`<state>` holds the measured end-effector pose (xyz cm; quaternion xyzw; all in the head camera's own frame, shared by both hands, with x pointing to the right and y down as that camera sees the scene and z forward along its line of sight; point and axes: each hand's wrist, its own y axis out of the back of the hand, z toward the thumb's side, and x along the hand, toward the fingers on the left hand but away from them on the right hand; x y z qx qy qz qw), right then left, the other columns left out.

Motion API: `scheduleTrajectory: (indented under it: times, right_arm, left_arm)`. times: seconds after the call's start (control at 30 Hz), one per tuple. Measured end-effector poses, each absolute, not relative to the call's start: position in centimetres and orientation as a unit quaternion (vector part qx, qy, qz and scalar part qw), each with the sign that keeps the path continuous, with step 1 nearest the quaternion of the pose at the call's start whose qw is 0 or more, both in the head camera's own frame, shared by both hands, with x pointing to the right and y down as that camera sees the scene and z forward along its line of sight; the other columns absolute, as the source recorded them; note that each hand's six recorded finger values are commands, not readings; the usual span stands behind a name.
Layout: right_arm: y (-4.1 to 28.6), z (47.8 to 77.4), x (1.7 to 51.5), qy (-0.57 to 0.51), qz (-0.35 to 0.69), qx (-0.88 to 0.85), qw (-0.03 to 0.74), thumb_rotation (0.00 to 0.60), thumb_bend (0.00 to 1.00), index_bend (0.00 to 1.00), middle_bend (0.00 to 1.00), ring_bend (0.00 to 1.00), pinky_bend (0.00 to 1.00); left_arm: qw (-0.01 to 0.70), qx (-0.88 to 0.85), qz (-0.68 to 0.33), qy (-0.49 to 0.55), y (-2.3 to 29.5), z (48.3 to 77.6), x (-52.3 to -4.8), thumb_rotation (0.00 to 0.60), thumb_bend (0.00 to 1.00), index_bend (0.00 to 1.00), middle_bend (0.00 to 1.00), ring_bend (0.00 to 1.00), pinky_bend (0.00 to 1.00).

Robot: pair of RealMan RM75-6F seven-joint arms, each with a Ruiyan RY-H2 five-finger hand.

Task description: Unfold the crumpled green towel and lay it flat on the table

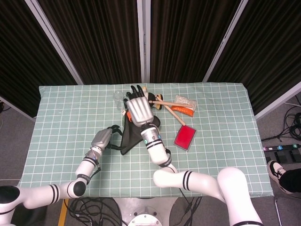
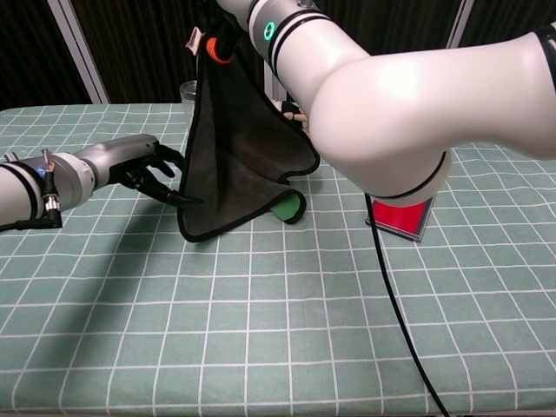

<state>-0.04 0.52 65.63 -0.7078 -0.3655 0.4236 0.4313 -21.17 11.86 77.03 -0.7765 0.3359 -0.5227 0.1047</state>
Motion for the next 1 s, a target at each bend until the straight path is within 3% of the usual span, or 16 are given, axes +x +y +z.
scheduleTrajectory:
  times: [0.27,0.43,0.57,1.0]
  right_arm:
    - [0.6,65.6,1.3,-0.372,0.423,-0.717,0.412,0.6,0.49,0.69,0.26,0.06,0.07]
    - [0.9,65.3,1.4,-0.375,0.416,-0.727,0.398,0.6,0.49,0.69,0.26,0.06,0.07]
    - [1.1,64.9,1.9,-0.379,0.411,-0.732,0.389,0.6,0.49,0.69,0.26,0.06,0.07]
    - [2.0,64.1,6.0,-0.386,0.398,-0.761,0.338,0.6,0.48,0.69,0.26,0.05,0.07]
  left_arm:
    - [0.095,-0.776,-0.507,0.362,11.9,76.9,-21.4,0.478,0.22,0.58,0.29,0.19,0.26]
    - [0.082,-0.781,-0.493,0.374,11.9,76.9,-20.9,0.587,0.36,0.67,0.34,0.19,0.26]
    - [0.085,-0.784,-0.483,0.38,11.9,76.8,-20.8,0.6,0.46,0.72,0.38,0.21,0.26]
    - [0.138,-0.794,-0.451,0.384,10.2,73.1,-22.5,0.6,0.48,0.74,0.39,0.21,0.26]
